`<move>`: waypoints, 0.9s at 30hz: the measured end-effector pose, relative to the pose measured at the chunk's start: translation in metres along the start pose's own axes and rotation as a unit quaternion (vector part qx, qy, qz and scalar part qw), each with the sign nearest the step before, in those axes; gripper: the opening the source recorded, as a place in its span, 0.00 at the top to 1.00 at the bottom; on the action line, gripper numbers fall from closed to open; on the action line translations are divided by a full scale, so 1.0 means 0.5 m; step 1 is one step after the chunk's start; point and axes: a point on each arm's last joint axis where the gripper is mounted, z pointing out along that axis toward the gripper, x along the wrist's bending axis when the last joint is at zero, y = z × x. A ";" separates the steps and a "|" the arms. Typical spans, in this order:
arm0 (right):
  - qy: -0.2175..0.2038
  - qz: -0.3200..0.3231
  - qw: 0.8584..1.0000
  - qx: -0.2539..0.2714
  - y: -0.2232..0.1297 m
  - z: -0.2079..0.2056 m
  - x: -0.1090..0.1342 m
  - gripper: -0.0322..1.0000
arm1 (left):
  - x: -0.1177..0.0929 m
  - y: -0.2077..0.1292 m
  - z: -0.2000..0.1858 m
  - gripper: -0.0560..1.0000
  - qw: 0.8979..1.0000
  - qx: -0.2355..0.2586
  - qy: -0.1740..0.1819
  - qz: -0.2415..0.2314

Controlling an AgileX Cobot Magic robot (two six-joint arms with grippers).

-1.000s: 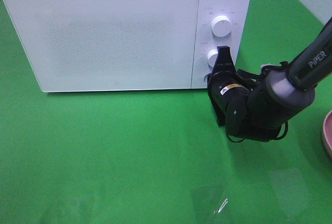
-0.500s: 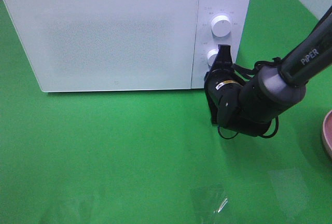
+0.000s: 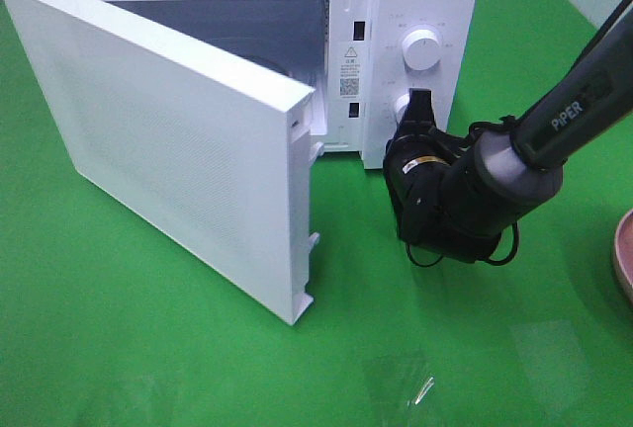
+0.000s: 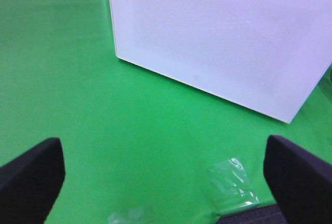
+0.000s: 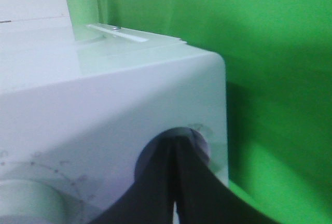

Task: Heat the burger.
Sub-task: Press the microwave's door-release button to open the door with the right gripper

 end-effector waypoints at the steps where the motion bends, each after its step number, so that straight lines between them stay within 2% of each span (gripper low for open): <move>1: 0.000 0.000 1.000 0.000 0.000 0.000 0.000 0.97 | 0.000 0.000 0.000 0.02 1.000 0.000 0.000 0.000; 11: 0.000 -0.003 1.000 0.001 0.001 -0.002 0.001 0.97 | 0.000 0.000 0.000 0.02 1.000 0.000 0.000 0.000; 18: 0.007 -0.028 0.999 0.022 0.013 -0.014 0.009 0.97 | 0.000 0.000 0.000 0.02 1.000 0.000 0.000 0.000; 19: -0.001 -0.040 0.998 0.041 0.018 -0.020 0.015 0.97 | 0.000 0.000 0.000 0.02 1.000 0.000 0.000 0.000; 24: -0.019 -0.054 0.996 0.067 0.026 -0.043 0.027 0.97 | 0.000 0.000 0.000 0.02 1.000 0.000 0.000 0.000; 27: -0.012 -0.061 0.995 0.082 0.025 -0.054 0.041 0.97 | 0.000 0.000 0.000 0.02 1.000 0.000 0.000 0.000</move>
